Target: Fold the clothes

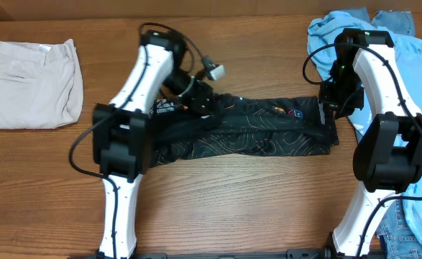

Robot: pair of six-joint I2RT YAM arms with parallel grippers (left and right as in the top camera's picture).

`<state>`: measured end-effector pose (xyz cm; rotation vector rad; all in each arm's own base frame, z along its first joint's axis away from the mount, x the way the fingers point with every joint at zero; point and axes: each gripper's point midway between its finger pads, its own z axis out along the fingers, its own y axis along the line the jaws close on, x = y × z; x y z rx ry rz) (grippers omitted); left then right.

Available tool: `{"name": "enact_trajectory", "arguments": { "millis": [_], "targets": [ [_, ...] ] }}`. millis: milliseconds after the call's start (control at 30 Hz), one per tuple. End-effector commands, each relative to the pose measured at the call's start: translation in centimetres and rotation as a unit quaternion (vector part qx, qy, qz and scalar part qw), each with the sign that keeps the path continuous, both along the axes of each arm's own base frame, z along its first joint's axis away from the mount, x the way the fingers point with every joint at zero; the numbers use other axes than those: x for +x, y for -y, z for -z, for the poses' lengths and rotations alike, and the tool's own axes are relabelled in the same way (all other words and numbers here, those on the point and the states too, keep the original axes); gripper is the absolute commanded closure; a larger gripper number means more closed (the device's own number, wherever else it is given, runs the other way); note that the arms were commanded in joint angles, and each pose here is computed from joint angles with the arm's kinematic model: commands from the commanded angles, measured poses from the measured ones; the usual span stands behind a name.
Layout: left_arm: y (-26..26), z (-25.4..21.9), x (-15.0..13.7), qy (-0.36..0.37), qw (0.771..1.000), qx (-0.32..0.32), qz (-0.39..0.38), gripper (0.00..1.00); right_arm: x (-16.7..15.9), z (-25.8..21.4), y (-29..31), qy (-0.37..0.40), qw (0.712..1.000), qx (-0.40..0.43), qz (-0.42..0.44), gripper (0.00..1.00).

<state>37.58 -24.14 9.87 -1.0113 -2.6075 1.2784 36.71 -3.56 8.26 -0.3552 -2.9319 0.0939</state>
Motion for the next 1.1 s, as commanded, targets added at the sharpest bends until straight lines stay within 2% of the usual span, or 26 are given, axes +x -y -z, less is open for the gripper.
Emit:
{"name": "enact_trajectory", "arguments": {
  "millis": [0, 33, 100, 200, 300, 467, 633, 700, 833, 1067],
  "targets": [
    [-0.2, 0.6, -0.2, 0.022, 0.994, 0.103, -0.007, 0.91, 0.0, -0.3, -0.1, 0.005, 1.0, 0.004, 0.004, 0.74],
    [-0.3, 0.9, -0.3, 0.026, 0.992, 0.123, -0.002, 0.85, 0.0, -0.3, -0.1, 0.004, 1.0, 0.004, 0.004, 0.74],
    [-0.7, 1.6, -0.5, 0.028, 0.987, 0.16, -0.002, 0.65, -0.1, -0.3, -0.1, 0.003, 1.0, 0.004, 0.004, 0.74],
    [-1.3, 2.1, -0.4, 0.027, 0.98, 0.196, -0.015, 0.58, -0.1, -0.3, -0.2, 0.003, 1.0, 0.008, 0.005, 0.74],
    [-1.4, 2.1, -0.4, 0.022, 0.98, 0.198, -0.022, 0.59, -0.1, -0.3, -0.2, 0.004, 1.0, 0.008, 0.016, 0.75],
    [-2.6, 1.7, 0.2, 0.018, 0.974, 0.218, -0.054, 0.66, -0.4, -0.4, 1.0, 0.003, 0.998, 0.008, 0.061, 0.74],
    [-5.8, -1.3, 2.5, 0.059, 0.956, 0.253, -0.134, 0.69, -0.8, -1.3, 2.6, 0.013, 0.992, 0.053, 0.113, 0.64],
    [-7.7, -3.6, 3.5, 0.091, 0.943, 0.268, -0.173, 0.68, -0.9, -1.9, 3.1, 0.024, 0.988, 0.087, 0.123, 0.6],
    [-13.1, -8.9, 4.3, 0.138, 0.901, 0.307, -0.275, 0.62, -2.0, -3.5, 3.9, 0.033, 0.982, 0.126, 0.139, 0.54],
    [-20.9, -15.7, 1.6, 0.143, 0.858, 0.301, -0.392, 0.56, -3.4, -6.6, 2.7, 0.079, 0.974, 0.174, 0.12, 0.51]
  ]
}}
